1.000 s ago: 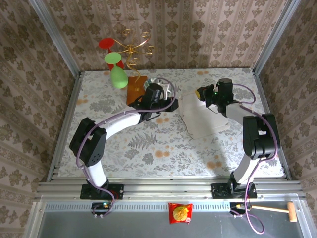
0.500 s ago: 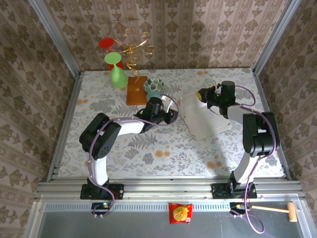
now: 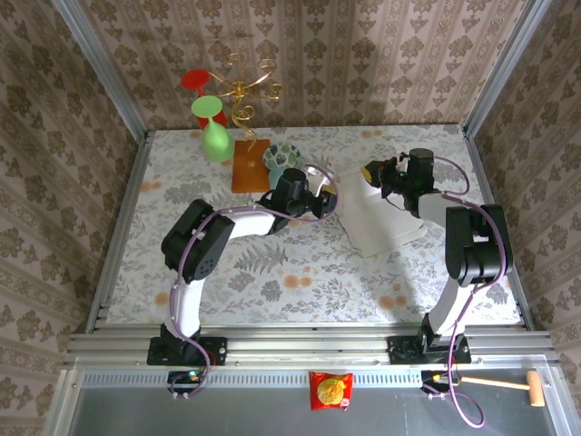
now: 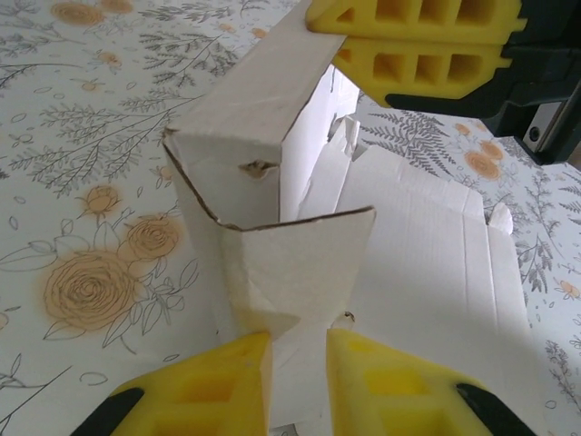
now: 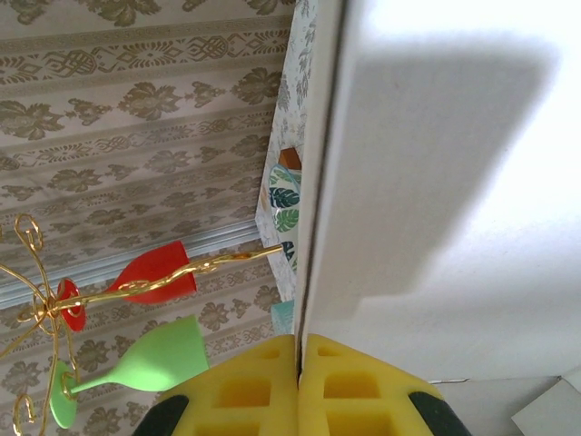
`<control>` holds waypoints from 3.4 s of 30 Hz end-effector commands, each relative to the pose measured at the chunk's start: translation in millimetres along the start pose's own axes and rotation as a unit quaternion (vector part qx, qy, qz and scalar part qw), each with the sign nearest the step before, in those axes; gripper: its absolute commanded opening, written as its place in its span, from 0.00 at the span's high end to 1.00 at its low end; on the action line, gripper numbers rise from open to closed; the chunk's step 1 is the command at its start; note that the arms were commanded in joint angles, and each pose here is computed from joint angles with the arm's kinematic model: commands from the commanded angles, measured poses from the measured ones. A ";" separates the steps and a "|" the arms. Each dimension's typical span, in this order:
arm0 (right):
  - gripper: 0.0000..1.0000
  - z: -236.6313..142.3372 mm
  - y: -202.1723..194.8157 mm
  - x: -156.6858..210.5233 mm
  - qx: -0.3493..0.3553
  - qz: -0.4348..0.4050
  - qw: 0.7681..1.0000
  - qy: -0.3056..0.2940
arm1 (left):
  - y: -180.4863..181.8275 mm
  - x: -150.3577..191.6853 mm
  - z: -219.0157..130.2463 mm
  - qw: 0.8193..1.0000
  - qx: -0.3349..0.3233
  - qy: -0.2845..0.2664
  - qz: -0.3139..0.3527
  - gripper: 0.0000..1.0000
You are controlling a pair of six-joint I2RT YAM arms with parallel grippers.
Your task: Fold the paper box
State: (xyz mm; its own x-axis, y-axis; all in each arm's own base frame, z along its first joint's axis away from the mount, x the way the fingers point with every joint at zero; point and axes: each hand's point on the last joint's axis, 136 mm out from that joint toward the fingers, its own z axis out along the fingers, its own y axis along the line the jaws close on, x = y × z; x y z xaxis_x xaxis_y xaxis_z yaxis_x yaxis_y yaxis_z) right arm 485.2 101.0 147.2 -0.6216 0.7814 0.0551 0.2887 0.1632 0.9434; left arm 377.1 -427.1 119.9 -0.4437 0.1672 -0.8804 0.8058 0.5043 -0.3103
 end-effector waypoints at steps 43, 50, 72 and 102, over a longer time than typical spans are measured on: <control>1.00 9.0 -1.3 -6.9 -0.013 0.009 1.000 0.009 | 29.1 -9.6 41.8 0.993 -0.118 -0.008 0.008 0.72; 1.00 13.2 3.1 -10.4 -0.013 0.010 1.000 0.009 | 37.0 -17.6 43.2 0.994 -0.112 -0.013 0.010 0.75; 1.00 34.8 7.6 -13.7 -0.054 0.005 0.999 -0.005 | 47.8 -37.4 56.1 0.996 -0.091 -0.022 -0.004 0.89; 1.00 48.7 -5.8 -24.2 -0.078 0.037 0.996 -0.028 | 73.7 -50.4 46.1 0.989 -0.146 -0.024 0.008 0.71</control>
State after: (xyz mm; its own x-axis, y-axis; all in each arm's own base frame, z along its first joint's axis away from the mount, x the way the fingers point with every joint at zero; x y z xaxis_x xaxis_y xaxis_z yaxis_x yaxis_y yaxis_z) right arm 535.3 108.1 145.7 -0.5592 0.8266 0.0644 0.1429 0.0196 0.9895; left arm 463.7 -445.1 105.8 -0.4634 0.1564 -0.8722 0.6712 0.7047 -0.2302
